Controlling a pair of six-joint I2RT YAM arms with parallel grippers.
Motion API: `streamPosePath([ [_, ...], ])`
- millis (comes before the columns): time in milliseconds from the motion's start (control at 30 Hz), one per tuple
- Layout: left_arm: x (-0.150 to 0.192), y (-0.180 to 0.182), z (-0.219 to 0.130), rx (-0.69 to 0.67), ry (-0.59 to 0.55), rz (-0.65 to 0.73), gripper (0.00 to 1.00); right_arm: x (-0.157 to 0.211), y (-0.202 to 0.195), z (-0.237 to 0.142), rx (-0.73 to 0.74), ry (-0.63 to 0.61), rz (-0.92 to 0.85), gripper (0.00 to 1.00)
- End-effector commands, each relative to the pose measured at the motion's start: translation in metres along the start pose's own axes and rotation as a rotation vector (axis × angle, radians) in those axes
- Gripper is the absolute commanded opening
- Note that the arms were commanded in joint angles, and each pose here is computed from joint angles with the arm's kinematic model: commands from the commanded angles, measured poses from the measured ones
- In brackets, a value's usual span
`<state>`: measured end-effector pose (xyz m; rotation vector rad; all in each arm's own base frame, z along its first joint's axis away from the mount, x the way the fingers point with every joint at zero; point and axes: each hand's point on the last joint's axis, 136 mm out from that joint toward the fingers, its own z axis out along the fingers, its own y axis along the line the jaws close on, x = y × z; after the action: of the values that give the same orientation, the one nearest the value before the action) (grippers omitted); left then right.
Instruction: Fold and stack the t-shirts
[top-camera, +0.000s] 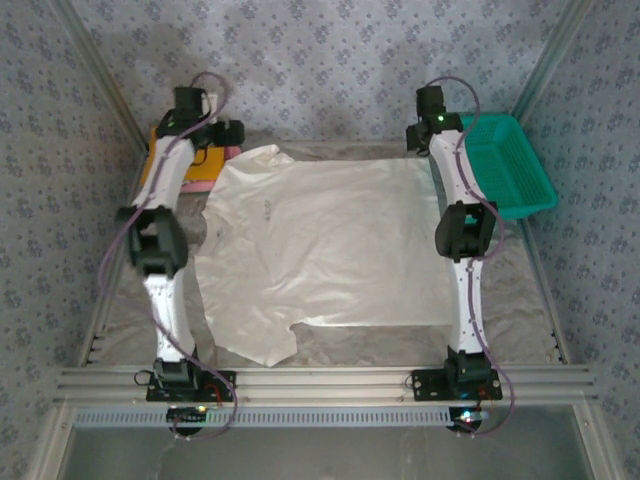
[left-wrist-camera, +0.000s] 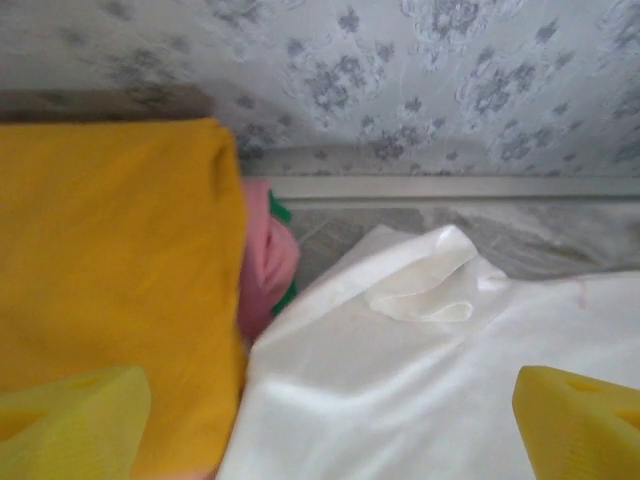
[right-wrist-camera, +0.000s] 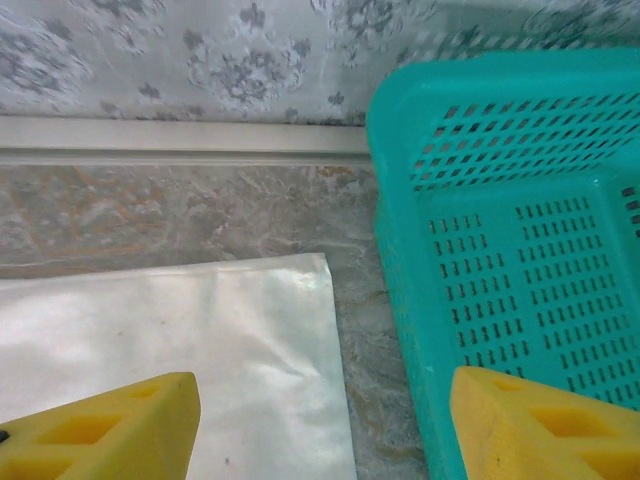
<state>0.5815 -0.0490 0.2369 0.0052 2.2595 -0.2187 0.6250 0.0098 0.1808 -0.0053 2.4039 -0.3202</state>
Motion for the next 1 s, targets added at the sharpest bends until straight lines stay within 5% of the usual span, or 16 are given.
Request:
streamPosePath([
  [0, -0.017, 0.004, -0.072, 0.016, -0.229, -0.096, 0.95, -0.026, 0.007, -0.08, -0.087, -0.083, 0.023, 0.7],
  [167, 0.103, 0.009, -0.127, -0.055, -0.071, -0.239, 0.93, -0.012, 0.041, -0.178, -0.196, -0.228, 0.019, 0.72],
  [300, 0.195, 0.018, -0.181, -0.165, 0.067, -0.352, 0.92, 0.035, 0.043, -0.228, -0.3, -0.293, 0.157, 0.72],
  [367, 0.239, 0.015, -0.197, -0.21, 0.193, -0.396, 0.92, 0.077, 0.047, -0.228, -0.351, -0.261, 0.218, 0.72],
  [533, 0.328, 0.014, -0.2, -0.263, 0.384, -0.515, 0.92, 0.24, 0.052, -0.189, -0.336, 0.135, 0.299, 0.72],
  [667, 0.334, 0.004, -0.164, -0.161, 0.366, -0.475, 0.82, 0.306, 0.056, -0.175, -0.317, 0.287, 0.319, 0.62],
  [733, 0.328, -0.006, -0.141, -0.091, 0.361, -0.448, 0.74, 0.315, 0.066, -0.168, -0.364, 0.324, 0.316, 0.42],
  [800, 0.317, -0.017, -0.117, -0.037, 0.351, -0.398, 0.51, 0.312, 0.081, -0.159, -0.401, 0.35, 0.259, 0.01],
  [900, 0.297, -0.032, -0.088, -0.006, 0.332, -0.308, 0.22, 0.301, 0.106, -0.145, -0.427, 0.357, 0.178, 0.0],
  [967, 0.288, -0.04, -0.069, -0.005, 0.342, -0.253, 0.16, 0.293, 0.121, -0.134, -0.452, 0.352, 0.172, 0.0],
])
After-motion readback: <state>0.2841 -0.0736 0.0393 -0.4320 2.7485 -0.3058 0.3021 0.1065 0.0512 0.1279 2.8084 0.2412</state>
